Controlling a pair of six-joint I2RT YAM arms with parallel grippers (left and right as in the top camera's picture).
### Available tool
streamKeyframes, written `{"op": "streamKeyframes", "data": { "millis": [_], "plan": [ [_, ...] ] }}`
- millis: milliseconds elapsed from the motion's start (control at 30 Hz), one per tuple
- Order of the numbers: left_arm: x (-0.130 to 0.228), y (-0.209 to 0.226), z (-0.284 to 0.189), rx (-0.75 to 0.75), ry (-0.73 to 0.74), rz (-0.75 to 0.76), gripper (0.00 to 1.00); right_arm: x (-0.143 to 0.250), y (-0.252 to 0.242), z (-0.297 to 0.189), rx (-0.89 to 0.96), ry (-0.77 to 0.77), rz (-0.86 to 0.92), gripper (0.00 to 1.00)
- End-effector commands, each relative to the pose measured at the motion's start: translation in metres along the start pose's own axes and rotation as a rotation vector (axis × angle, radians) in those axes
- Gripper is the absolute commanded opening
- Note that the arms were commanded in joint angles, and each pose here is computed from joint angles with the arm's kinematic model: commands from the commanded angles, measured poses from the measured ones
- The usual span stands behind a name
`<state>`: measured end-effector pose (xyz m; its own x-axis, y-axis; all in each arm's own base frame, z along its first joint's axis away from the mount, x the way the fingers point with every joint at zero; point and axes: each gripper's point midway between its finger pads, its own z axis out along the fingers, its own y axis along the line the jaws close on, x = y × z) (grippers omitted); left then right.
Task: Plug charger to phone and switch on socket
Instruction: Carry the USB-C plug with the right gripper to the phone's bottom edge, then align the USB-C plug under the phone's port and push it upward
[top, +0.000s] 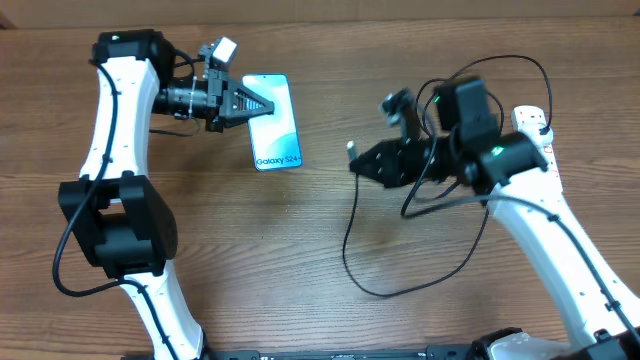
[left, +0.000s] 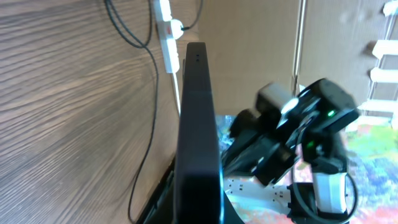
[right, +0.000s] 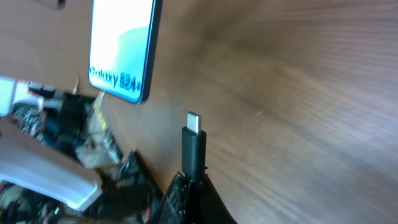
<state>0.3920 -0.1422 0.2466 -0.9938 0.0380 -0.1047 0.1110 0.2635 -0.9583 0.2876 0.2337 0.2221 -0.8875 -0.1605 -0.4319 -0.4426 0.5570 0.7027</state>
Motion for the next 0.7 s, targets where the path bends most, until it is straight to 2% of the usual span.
{"op": "streamKeyframes", "data": {
  "millis": [0, 233, 667],
  "plan": [
    [-0.003, -0.03, 0.007, 0.113, -0.023, 0.084, 0.04, 0.015, 0.022, 0.014, -0.068, 0.008, 0.045, 0.04],
    [-0.012, -0.057, 0.004, 0.265, -0.078, 0.089, 0.04, 0.012, 0.049, 0.03, -0.134, -0.008, 0.056, 0.04],
    [-0.013, -0.057, 0.004, 0.269, -0.082, 0.104, 0.04, 0.006, 0.071, 0.032, -0.213, -0.021, 0.037, 0.04]
  ]
}}
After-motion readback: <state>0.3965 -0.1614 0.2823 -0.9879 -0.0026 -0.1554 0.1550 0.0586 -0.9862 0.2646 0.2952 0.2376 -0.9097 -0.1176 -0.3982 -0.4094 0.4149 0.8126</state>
